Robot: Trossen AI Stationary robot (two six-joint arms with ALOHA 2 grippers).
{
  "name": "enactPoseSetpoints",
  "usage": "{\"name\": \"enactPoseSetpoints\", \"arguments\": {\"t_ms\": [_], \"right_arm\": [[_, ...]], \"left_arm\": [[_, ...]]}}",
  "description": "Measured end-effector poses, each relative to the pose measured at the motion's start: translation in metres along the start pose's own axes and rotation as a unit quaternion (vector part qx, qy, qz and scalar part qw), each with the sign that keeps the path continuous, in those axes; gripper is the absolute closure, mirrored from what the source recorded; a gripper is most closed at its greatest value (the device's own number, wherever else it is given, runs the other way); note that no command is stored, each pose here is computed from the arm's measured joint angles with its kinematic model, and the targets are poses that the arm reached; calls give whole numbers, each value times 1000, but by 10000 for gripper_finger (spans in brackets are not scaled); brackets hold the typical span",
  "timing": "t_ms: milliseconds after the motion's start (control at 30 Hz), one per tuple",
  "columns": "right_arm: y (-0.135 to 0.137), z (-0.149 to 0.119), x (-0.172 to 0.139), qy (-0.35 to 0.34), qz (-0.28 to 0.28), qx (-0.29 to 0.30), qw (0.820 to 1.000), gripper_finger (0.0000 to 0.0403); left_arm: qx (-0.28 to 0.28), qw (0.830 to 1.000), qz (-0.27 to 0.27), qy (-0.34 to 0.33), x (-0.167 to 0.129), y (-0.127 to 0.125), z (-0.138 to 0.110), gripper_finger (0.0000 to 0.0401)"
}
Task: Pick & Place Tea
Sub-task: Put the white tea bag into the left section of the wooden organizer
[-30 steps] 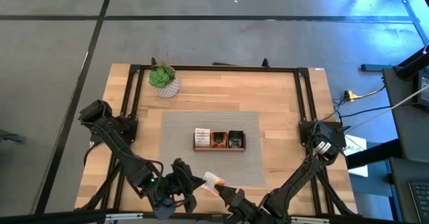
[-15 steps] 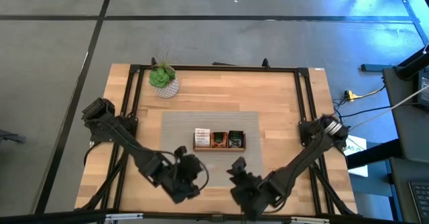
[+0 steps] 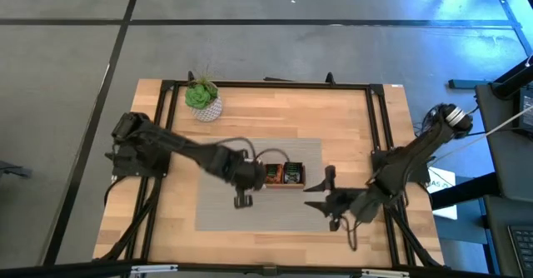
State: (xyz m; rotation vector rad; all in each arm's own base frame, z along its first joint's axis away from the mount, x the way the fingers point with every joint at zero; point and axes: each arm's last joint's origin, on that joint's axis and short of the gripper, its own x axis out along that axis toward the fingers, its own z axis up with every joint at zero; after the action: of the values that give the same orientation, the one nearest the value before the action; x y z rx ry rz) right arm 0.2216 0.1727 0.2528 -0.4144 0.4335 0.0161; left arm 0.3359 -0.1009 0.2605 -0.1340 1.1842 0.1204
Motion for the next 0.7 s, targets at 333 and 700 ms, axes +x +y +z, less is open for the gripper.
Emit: {"name": "enactPoseSetpoints", "arguments": {"t_ms": [333,700], "right_arm": [[-19,-35,-9,-8,-31,-8,999,231],[-34,-64,8,38,-78,50,995,231]], "left_arm": [[34,997,-32,68,-16,59,20,399],[57,993,-53,87,6,60,26,398]]}}
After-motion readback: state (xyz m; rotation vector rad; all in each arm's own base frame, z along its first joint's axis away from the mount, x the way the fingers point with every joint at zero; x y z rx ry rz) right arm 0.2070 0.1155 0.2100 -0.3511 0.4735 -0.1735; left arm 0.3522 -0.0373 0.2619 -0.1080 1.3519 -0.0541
